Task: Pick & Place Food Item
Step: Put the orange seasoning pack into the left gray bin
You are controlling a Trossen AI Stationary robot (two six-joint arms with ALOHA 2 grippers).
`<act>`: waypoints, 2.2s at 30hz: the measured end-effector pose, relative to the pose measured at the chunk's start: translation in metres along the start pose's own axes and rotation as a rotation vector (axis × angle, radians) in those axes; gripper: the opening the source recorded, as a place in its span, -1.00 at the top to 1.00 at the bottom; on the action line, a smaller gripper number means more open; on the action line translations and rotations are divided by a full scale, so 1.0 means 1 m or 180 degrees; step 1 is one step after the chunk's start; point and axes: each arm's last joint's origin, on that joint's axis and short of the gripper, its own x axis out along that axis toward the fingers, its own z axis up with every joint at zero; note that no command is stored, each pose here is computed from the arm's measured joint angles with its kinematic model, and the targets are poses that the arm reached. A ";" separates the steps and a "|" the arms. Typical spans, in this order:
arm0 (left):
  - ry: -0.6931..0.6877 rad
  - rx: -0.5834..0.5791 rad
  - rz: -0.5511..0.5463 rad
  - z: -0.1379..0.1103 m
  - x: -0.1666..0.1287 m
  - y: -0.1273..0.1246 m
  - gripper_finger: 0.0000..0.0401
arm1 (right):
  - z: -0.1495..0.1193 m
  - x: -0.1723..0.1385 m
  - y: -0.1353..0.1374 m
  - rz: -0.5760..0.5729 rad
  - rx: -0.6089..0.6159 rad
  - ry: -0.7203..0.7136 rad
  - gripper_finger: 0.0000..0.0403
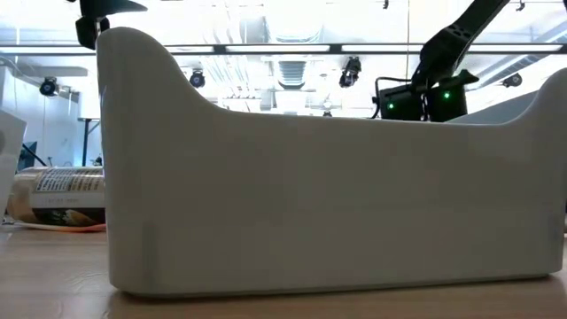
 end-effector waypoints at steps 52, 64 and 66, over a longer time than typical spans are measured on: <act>0.0006 -0.0129 0.0007 0.000 0.002 -0.001 0.58 | -0.020 -0.073 -0.051 0.1281 0.1556 -0.0686 0.88; 0.0128 0.0388 0.0179 -0.004 0.046 -0.011 0.58 | -0.029 -0.136 -0.055 0.2787 0.2478 -0.1816 0.88; 0.0025 0.0578 0.0076 -0.002 0.054 -0.017 0.58 | -0.025 -0.142 -0.051 0.2955 0.2569 -0.1961 0.88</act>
